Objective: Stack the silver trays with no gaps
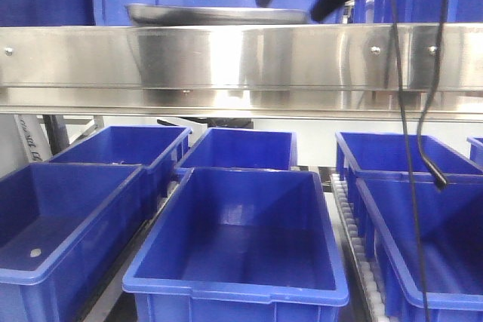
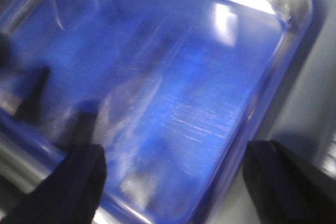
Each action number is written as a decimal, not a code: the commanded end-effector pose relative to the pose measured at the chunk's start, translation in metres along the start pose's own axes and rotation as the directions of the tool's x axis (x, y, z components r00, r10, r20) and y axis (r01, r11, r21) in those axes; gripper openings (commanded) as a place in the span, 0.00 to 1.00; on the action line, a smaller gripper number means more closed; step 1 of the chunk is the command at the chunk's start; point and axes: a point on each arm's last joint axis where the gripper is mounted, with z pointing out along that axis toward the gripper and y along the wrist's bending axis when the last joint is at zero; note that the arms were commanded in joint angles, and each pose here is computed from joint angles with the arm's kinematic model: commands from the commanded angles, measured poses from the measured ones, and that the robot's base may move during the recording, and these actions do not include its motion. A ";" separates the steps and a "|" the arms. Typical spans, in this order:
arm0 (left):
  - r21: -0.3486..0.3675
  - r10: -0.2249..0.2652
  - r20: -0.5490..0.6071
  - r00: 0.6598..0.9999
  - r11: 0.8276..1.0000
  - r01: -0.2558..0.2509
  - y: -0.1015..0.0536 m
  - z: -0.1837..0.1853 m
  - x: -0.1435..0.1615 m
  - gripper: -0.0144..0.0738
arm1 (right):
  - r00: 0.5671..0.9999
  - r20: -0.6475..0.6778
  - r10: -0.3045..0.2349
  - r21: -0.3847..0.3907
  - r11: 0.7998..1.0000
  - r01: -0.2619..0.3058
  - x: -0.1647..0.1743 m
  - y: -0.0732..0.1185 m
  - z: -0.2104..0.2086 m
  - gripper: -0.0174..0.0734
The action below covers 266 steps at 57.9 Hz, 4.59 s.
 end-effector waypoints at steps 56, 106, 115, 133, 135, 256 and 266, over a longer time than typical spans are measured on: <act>-0.036 -0.042 0.582 0.812 0.996 0.077 0.049 -0.253 -0.011 0.14 | 0.790 0.479 -0.384 0.186 0.923 0.336 -0.020 0.093 -0.279 0.11; -0.003 -0.162 0.764 0.625 0.967 0.253 0.058 -0.352 0.215 0.14 | 0.454 0.811 -0.369 0.278 0.926 0.255 0.291 0.066 -0.346 0.11; 0.027 -0.185 0.789 0.586 0.963 0.268 0.051 -0.356 0.256 0.14 | 0.389 0.840 -0.379 0.296 0.920 0.258 0.328 0.060 -0.344 0.11; 0.015 -0.204 0.791 0.577 0.949 0.314 0.047 -0.376 0.306 0.14 | 0.359 0.852 -0.381 0.300 0.917 0.262 0.343 0.059 -0.345 0.11; 0.017 -0.202 0.799 0.567 0.949 0.314 0.047 -0.379 0.308 0.14 | 0.359 0.852 -0.381 0.300 0.917 0.262 0.343 0.059 -0.345 0.11; 0.018 -0.198 0.811 0.550 0.949 0.314 0.046 -0.382 0.312 0.14 | 0.536 0.767 -0.354 0.513 0.840 -0.179 0.373 -0.039 -0.186 0.11; 0.018 -0.198 0.811 0.550 0.949 0.314 0.046 -0.382 0.312 0.14 | 0.581 0.744 -0.331 0.511 0.842 -0.175 0.376 -0.040 -0.182 0.11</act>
